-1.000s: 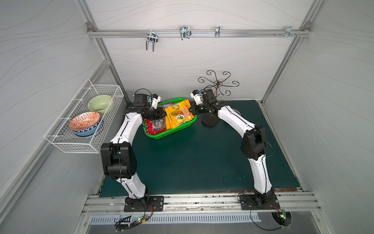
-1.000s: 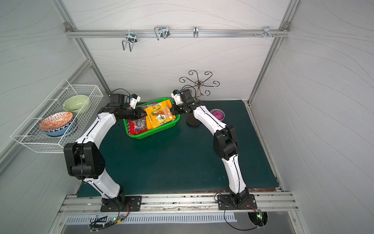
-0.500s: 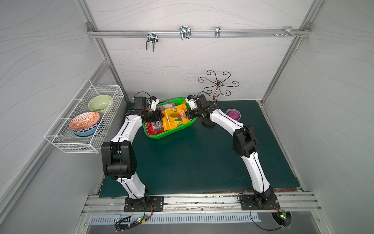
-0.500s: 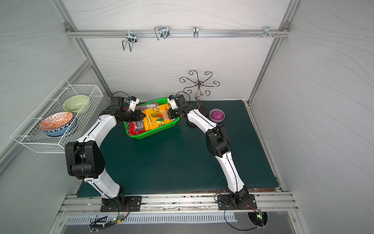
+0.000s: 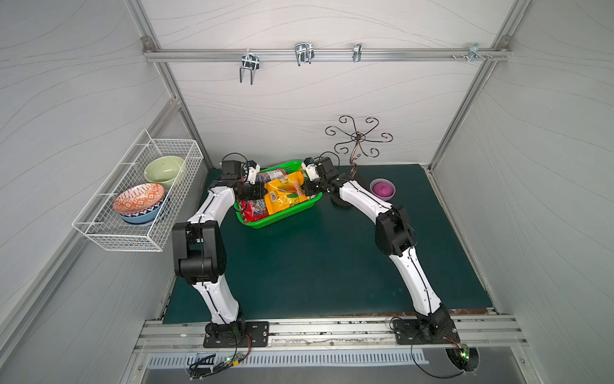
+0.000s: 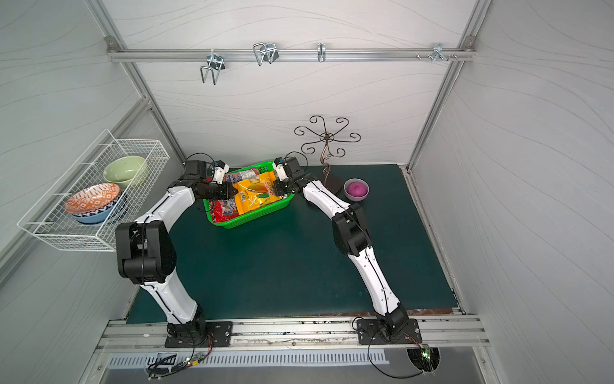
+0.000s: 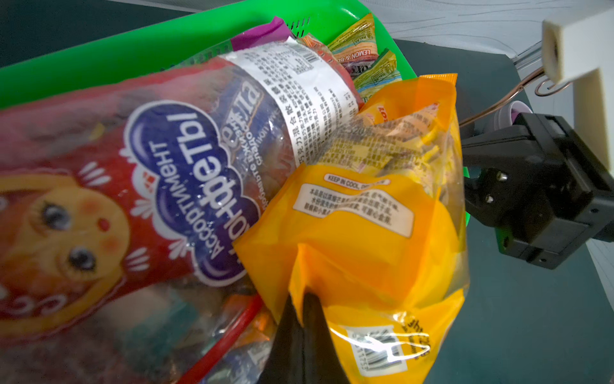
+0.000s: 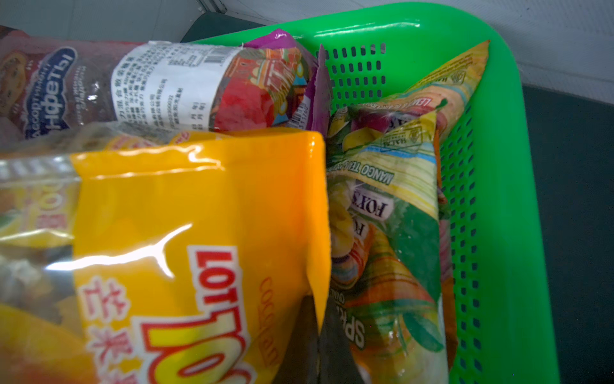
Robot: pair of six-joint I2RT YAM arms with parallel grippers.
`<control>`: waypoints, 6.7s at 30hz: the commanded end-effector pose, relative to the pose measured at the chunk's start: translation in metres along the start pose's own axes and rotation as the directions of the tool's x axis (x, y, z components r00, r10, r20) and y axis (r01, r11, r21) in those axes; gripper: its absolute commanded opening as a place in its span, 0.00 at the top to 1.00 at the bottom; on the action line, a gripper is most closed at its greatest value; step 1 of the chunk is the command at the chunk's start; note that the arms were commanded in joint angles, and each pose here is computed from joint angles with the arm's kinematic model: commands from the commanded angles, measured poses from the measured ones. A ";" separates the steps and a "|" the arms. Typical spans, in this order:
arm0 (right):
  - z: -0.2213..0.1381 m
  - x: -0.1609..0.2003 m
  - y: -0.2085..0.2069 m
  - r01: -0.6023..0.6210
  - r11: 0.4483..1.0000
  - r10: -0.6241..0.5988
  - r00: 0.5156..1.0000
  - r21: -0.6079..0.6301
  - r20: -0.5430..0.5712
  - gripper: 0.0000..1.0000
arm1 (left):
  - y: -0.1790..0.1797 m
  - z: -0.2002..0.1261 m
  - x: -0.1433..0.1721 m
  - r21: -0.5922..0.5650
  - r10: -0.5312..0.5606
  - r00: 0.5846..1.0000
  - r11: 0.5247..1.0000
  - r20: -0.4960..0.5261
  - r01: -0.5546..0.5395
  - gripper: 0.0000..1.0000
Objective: Put the candies in the basket
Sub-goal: Place the candy in the basket, then move the basket to the center of the board, then reset both arms
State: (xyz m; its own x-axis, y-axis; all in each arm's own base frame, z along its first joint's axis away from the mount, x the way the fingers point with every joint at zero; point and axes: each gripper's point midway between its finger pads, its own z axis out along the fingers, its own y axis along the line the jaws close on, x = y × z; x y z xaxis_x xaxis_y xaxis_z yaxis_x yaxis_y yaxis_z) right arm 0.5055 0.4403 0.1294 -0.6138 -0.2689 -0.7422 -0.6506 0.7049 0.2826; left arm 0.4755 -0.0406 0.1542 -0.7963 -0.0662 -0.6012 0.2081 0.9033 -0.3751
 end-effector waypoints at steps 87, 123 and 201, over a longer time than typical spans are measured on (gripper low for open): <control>-0.056 0.104 -0.032 -0.004 0.967 0.083 0.950 0.254 -0.301 0.98 | 0.028 -0.117 0.051 -0.365 0.091 0.994 0.925 -0.065 -0.108 0.61; -0.294 0.269 -0.020 -0.243 0.832 0.453 0.816 0.499 -0.358 0.58 | 0.029 -0.088 0.043 -0.293 -0.045 0.997 0.954 0.067 0.063 0.55; -0.270 0.204 -0.216 -0.160 0.850 -0.018 0.943 0.502 0.331 0.01 | 0.066 -0.022 0.094 -0.458 0.193 0.858 0.887 0.476 0.055 0.00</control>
State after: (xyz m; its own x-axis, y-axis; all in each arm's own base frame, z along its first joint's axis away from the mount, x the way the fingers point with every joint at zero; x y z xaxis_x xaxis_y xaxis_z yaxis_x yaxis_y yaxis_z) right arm 0.4003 0.0540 0.0818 -0.4120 -0.0539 -0.9096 -0.2200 0.9746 0.0420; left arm 0.3910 0.0295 0.0725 -0.4125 -0.0916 -0.9064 -0.1766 0.9841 -0.0191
